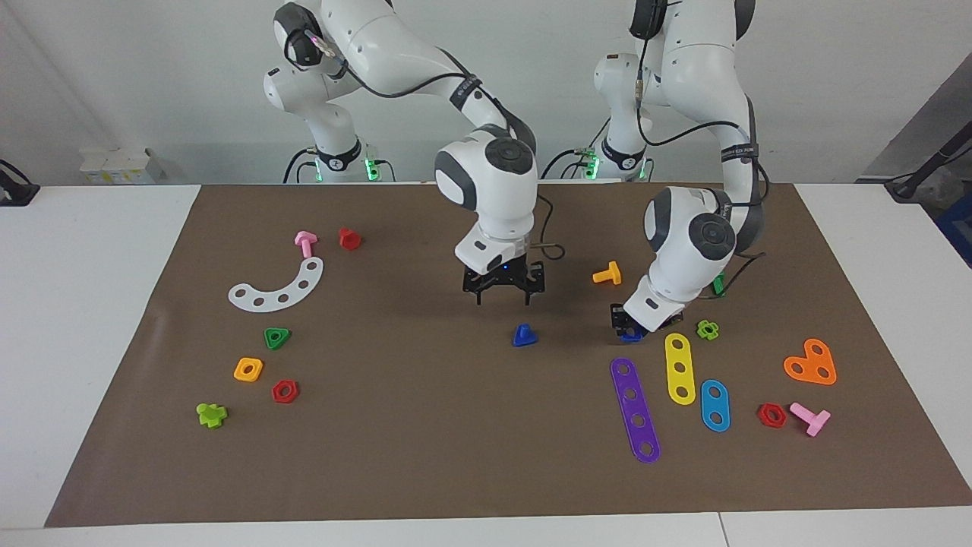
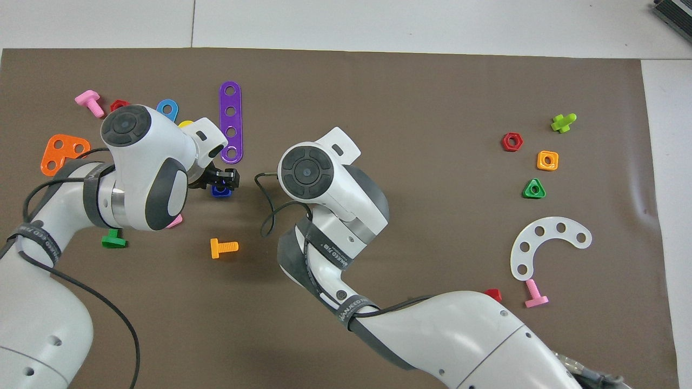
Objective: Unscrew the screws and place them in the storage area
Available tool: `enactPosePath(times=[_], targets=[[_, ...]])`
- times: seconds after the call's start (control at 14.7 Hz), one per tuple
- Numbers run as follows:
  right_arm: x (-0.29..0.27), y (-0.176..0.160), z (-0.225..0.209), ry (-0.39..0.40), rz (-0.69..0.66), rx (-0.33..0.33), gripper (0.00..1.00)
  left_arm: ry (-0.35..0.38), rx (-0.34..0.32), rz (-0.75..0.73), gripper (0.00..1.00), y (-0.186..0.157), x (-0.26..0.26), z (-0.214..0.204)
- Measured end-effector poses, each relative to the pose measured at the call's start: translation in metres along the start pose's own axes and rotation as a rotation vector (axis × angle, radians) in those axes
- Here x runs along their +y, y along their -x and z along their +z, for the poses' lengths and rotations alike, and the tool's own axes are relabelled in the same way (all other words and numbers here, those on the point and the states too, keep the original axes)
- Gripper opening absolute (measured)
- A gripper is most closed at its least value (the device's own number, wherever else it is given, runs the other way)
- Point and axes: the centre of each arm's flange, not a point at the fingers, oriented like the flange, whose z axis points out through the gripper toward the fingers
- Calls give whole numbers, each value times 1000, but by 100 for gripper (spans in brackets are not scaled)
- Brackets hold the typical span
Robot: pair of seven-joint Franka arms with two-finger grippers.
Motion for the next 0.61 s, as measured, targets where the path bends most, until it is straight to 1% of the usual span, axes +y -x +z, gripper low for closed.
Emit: enactPosePath(times=[0.07,0.14,0.2,0.27,0.34,0.41,0.48,0.54,0.61], targets=[[2,-2,7,-4,1,8,100,1,6,2,84,0,1,-4],[2,-2,12,-2,-1,7,99,2,13,2,95,0,1,-8],[0,1,17,3,-7,3,96,3,17,0,100,-1,0,-13],[-1,4,21,9,-13,-1,96,4,15,-2,100,-1,-1,-21],[-2,5,24,13,-16,-4,91,6,3,-6,100,-2,-4,-34],[-2,6,26,17,-18,-8,91,7,-11,-15,100,-2,-9,-50],[-1,7,26,23,-18,-13,85,9,-21,-21,100,0,-18,-67],[-1,7,27,28,-19,-17,84,13,-32,-18,100,5,-31,-84],[-1,8,27,31,-19,-19,80,14,-45,-5,100,11,-48,-98]])
